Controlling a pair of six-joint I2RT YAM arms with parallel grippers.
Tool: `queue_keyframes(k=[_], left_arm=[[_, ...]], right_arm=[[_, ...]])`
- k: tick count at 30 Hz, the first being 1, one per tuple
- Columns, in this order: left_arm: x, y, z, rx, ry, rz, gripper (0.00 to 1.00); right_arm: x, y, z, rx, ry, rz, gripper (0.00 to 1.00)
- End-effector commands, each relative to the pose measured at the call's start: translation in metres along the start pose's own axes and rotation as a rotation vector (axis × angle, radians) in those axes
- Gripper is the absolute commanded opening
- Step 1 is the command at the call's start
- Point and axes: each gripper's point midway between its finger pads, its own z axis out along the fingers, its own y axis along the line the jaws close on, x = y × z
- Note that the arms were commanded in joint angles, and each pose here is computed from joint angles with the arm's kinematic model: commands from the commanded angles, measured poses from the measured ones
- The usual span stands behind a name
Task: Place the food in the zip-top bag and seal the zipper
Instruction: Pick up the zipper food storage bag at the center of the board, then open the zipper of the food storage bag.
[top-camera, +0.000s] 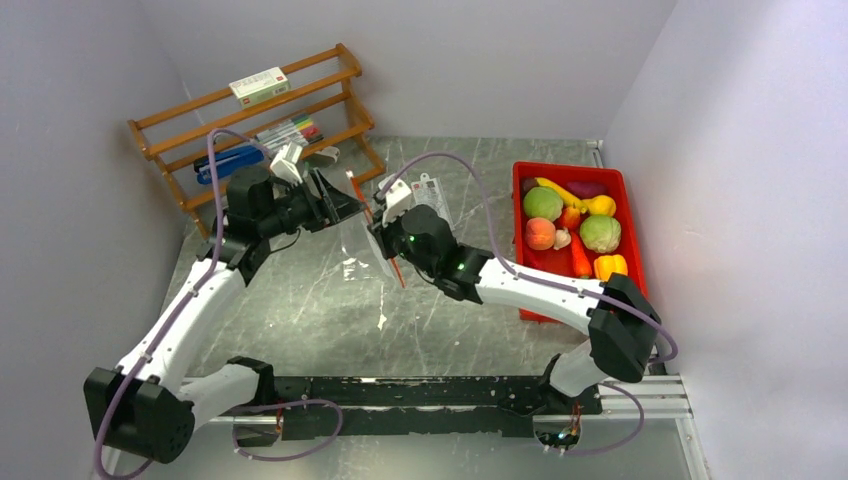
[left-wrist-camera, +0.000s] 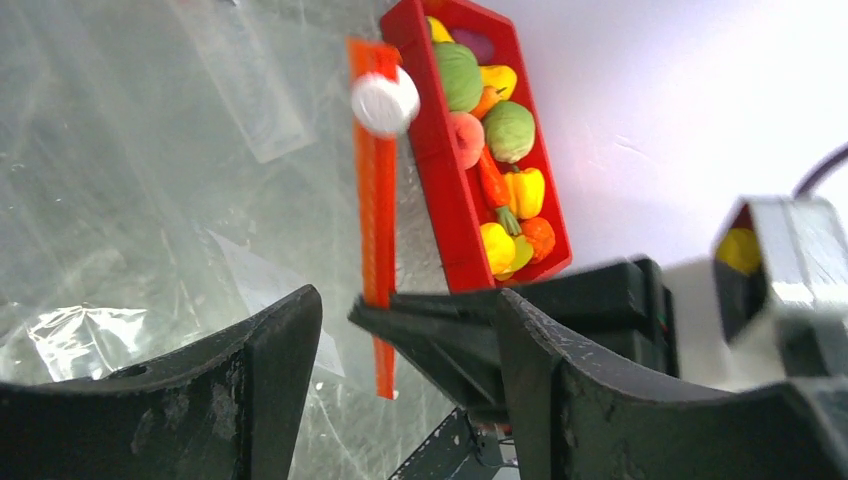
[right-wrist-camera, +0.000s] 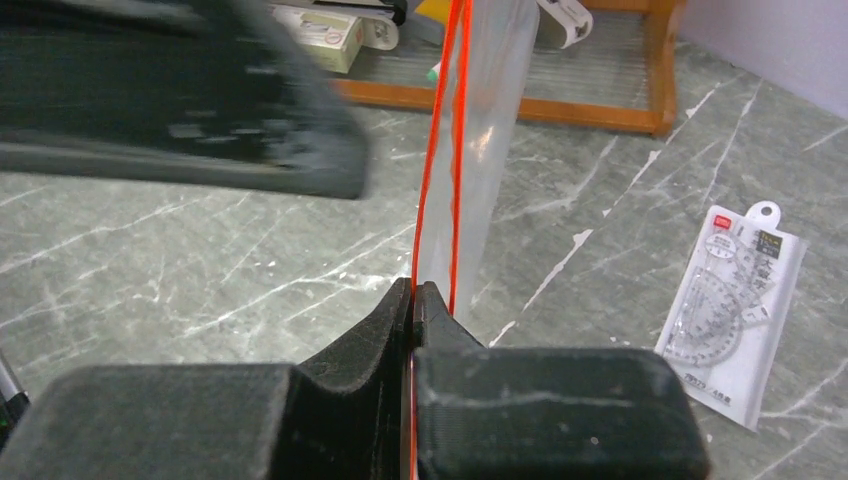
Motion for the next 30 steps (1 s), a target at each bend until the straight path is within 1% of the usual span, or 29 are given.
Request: queue_keyframes(k=[1,3,5,7,9,15,17,21,25,27,30], left_arm=[[-0.006,-0.002,0.008,0.012,-0.002,0.012,0.62],[-0.006,-0.003,0.010,0.011,0.010,0.003,0.59],[-0.005,0.008,0.010,-0.054,0.019,-0.002,0.53],[-0.006,0.018,0.007,-0.118,0.016,-0.003,0.49],[-0.007,0.019,0.002,-0.139,0.008,0.002,0.44],[-0.006,0.016,-0.006,-0.142,-0.013,0.006,0.45],[-0.003,0.020,-0.005,-0.153,0.001,0.005,0.44],[0.003,0.015,0.001,-0.104,0.048,-0.002,0.45],[0.007,0.029,0.003,-0.169,0.080,-0.010,0.44],[0.010,0.034,0.004,-0.190,0.088,-0.020,0.40],[0.012,0.042,0.003,-0.236,0.097,-0.036,0.38]], right_arm=[[-0.017,0.011,-0.001,0.036,-0.053,-0.051,0.00],[-0.017,0.012,-0.002,0.045,-0.061,-0.051,0.00],[-0.019,0.013,-0.005,0.055,-0.077,-0.051,0.00],[-0.019,0.015,-0.006,0.053,-0.081,-0.048,0.00],[-0.017,0.016,-0.005,0.057,-0.073,-0.049,0.00],[-0.014,0.018,-0.004,0.063,-0.072,-0.058,0.00],[-0.015,0.019,-0.003,0.065,-0.074,-0.064,0.00],[-0.013,0.021,0.001,0.070,-0.061,-0.081,0.00],[-0.015,0.023,0.000,0.078,-0.069,-0.092,0.00],[-0.015,0.025,0.000,0.082,-0.069,-0.101,0.00],[-0.014,0.024,0.000,0.097,-0.068,-0.110,0.00]])
